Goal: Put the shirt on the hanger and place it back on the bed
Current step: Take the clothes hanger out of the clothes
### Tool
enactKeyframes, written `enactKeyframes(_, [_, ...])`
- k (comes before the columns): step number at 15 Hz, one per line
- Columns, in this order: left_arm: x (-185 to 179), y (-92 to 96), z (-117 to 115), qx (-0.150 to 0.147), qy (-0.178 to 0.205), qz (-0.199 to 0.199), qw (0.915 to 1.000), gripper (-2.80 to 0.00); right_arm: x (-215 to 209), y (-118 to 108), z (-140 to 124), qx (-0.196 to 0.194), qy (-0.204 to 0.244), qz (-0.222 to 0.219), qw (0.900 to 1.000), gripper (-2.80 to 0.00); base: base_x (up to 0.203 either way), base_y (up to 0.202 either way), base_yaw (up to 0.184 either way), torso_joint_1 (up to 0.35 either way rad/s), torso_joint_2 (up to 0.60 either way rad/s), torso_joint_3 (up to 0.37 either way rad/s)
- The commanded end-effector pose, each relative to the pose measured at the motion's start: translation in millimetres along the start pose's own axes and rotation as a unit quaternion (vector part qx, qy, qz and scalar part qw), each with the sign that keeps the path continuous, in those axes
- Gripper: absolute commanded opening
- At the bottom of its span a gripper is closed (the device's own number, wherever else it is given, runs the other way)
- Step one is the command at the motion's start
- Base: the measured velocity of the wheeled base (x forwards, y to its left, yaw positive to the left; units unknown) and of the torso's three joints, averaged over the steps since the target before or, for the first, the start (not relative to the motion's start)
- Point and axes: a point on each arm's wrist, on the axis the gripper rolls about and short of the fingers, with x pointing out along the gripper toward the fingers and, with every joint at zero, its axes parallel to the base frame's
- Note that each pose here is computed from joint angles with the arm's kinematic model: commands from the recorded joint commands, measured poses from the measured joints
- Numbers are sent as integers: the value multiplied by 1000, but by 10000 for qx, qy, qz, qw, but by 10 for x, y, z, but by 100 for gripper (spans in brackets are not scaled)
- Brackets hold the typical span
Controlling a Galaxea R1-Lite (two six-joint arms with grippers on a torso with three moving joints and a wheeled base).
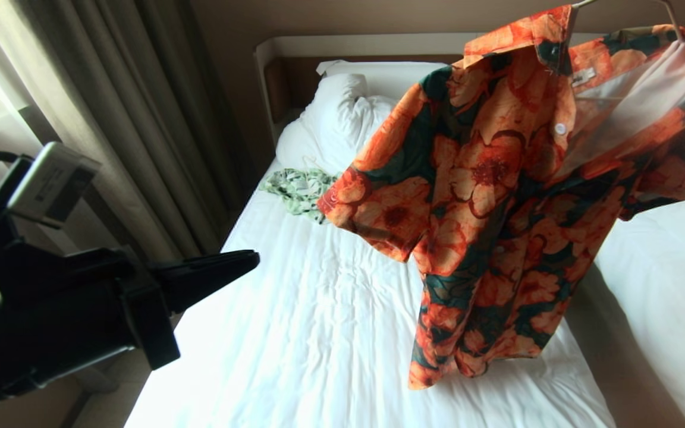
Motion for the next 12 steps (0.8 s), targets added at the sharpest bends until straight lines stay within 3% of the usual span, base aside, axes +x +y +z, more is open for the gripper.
enactKeyframes(1, [286,-96,-106,82,419,-94,9990,0,100,47,-79,-36,108,10,9999,-280,0,0,0,0,0,0])
enactKeyframes(3, [548,-168,-190,216,473,-89,9986,0,153,65,-98,91,44,-14,9999,-280,0,0,0,0,0,0])
enactKeyframes(6, [923,-192,-271,243,118,-109,9996,0,192,72,-128,133,61,-19,9999,-280,0,0,0,0,0,0])
enactKeyframes(10, [1329,-112,-366,-108,-693,-82,9975,0,221,12,-134,124,36,-114,9999,-280,0,0,0,0,0,0])
enactKeyframes(12, [1359,-112,-387,-199,-756,-116,9969,0,272,-23,-160,143,-3,-200,9997,-280,0,0,0,0,0,0])
